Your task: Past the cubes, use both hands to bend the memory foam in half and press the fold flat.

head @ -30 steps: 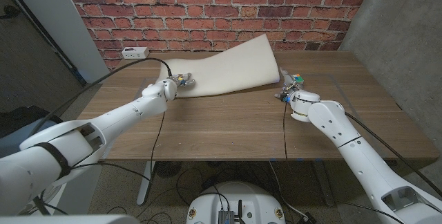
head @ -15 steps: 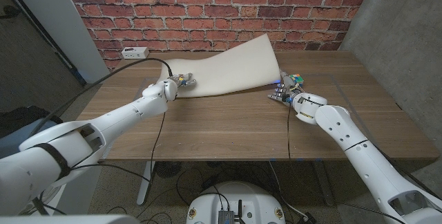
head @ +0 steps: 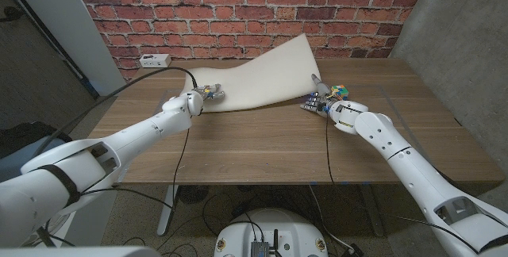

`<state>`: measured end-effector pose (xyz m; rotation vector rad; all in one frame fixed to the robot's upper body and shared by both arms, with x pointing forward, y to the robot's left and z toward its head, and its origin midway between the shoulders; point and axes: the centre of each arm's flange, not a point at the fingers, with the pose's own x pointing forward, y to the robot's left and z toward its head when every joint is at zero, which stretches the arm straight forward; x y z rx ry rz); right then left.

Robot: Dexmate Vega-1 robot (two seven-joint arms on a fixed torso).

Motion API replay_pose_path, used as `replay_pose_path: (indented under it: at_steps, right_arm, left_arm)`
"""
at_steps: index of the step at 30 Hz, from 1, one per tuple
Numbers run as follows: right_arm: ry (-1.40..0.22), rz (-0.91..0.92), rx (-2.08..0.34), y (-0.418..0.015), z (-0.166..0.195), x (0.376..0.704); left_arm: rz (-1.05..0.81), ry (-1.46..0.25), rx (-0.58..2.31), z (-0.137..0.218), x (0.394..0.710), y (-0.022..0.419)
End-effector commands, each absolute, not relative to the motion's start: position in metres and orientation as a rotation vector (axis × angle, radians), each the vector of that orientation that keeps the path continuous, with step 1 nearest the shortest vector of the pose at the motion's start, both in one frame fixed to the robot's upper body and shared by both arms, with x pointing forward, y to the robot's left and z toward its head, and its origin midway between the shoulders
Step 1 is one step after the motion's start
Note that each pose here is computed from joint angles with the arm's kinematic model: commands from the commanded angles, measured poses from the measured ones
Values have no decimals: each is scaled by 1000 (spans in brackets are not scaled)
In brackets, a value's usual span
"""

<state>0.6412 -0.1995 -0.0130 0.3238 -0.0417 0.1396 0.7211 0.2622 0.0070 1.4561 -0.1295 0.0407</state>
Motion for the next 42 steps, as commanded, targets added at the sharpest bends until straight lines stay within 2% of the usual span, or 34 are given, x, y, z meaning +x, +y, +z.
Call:
replay_pose_path:
  at_steps: [1,10,17,30,36,42]
  right_arm:
    - [-43,175,310,-182,-6,669]
    - [-28,194,268,-164,-4,684]
    - [-93,184,348,-152,1,691]
    - [-264,-5,464,-134,3,688]
    - [-363,-84,359,-128,13,682]
    - [-470,-189,140,-117,21,674]
  left_arm:
    - [47,-118,1445,6,724,267]
    - [40,-124,1447,9,727,266]
    - [45,-115,1442,8,729,266]
    - [27,-119,1442,7,730,266]
    - [29,-119,1436,7,730,267]
    - [24,-118,1431,6,729,268]
